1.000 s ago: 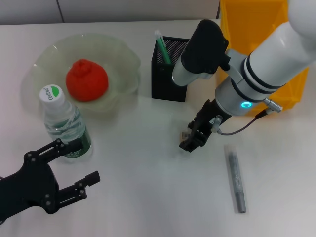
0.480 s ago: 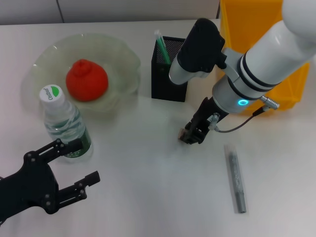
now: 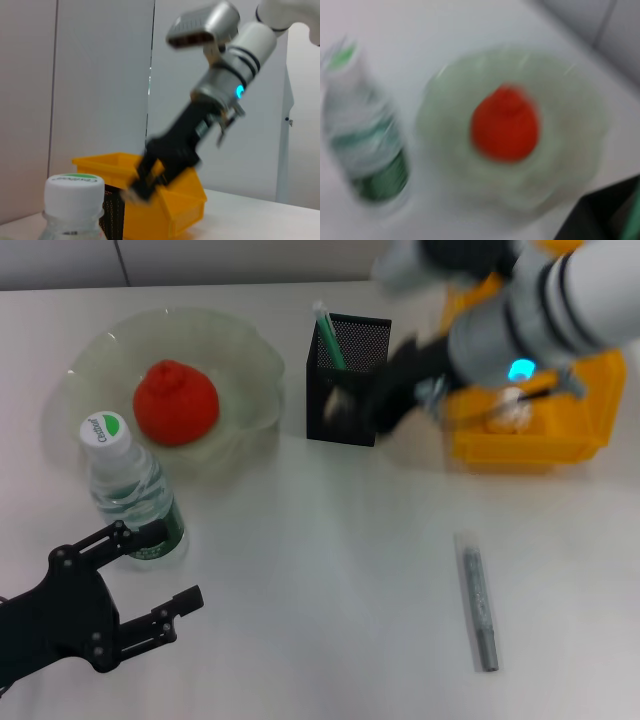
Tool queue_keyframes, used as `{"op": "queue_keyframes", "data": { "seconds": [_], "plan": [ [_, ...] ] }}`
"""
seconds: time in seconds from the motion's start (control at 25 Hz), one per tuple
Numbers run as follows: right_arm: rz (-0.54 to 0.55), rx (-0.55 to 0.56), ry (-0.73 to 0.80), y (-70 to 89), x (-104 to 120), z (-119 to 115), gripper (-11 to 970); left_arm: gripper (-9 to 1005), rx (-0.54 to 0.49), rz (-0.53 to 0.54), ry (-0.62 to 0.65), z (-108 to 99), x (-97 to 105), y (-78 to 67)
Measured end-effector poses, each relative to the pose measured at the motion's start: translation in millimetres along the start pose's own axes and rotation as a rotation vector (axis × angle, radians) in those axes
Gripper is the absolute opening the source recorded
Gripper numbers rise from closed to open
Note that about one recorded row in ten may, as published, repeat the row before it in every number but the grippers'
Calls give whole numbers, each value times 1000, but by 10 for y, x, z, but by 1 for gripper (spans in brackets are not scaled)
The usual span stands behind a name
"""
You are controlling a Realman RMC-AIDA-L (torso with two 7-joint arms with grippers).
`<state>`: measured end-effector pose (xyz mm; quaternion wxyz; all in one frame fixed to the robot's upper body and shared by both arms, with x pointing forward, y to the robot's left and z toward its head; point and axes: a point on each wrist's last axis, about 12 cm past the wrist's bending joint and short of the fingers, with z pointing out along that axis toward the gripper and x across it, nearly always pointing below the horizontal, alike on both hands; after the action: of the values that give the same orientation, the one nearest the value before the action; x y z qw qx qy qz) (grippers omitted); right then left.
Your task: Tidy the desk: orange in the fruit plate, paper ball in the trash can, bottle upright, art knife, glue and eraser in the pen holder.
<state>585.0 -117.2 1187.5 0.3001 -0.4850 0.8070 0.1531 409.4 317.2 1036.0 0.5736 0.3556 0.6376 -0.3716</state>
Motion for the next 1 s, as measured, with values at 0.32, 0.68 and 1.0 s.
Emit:
{"op": "queue_keyframes", "data": {
  "seconds": [0.32,0.68,1.0],
  "plan": [
    [118,140,-165,-398,-36,-233,295,765,3,1,-2,13,-4,4],
    [128,138,-131,-539,-8,-4,351,765,3,2,-2,17,-6,7],
    [178,82,-106,-383,-39,-217,401,765,3,3,-2,12,-8,10]
  ]
}}
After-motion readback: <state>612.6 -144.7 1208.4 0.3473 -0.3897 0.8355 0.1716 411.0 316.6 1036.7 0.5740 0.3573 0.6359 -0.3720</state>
